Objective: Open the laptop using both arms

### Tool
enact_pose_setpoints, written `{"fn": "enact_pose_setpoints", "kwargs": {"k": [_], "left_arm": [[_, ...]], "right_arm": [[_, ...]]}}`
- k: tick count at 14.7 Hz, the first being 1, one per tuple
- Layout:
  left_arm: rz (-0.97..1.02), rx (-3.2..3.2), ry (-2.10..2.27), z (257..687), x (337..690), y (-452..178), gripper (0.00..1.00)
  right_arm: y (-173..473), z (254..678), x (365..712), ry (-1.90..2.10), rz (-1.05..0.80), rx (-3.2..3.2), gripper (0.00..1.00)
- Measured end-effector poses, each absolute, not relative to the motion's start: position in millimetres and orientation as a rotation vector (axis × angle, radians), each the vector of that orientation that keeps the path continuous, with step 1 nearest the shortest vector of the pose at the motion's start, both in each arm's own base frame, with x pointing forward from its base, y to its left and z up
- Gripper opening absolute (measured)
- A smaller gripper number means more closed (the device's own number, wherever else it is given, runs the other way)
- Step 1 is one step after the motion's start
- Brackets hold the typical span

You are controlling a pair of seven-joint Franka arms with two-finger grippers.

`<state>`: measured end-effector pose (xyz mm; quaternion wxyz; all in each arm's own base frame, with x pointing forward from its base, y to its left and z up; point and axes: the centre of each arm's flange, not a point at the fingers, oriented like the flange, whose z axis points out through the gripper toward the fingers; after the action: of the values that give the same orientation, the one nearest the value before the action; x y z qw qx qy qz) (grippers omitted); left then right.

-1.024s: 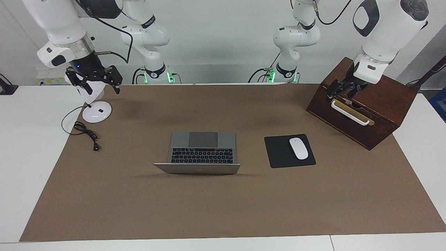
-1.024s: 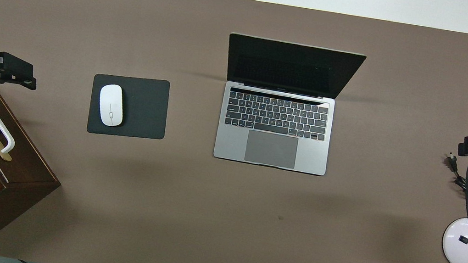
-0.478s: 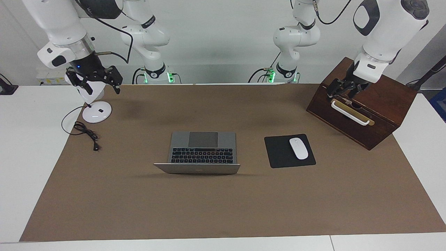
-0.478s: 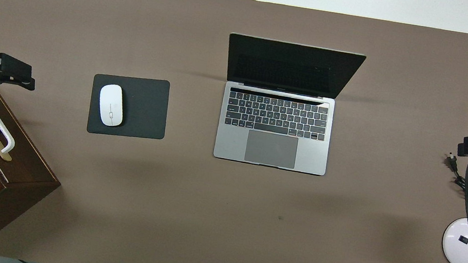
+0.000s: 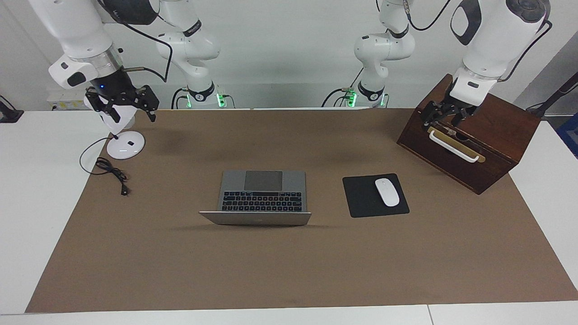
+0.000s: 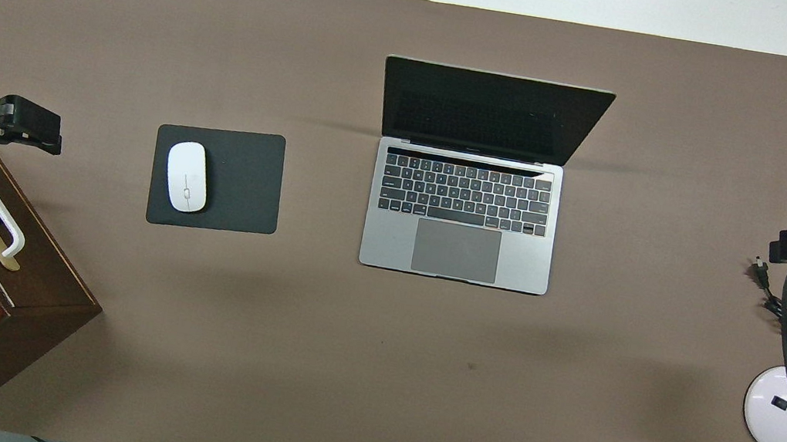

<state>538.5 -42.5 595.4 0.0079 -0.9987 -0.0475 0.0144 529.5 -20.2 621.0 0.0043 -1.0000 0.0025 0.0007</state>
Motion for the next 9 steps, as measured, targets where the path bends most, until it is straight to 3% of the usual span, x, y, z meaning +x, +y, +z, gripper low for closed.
{"fn": "enact_pose_setpoints", "kwargs": {"k": [9], "left_arm": [[0.041,-3.122,-0.134,597.0,538.2,-34.7,1.0]], "right_arm": [[-20.2,620.7,529.5,0.008,0.003,-3.133,1.0]]}}
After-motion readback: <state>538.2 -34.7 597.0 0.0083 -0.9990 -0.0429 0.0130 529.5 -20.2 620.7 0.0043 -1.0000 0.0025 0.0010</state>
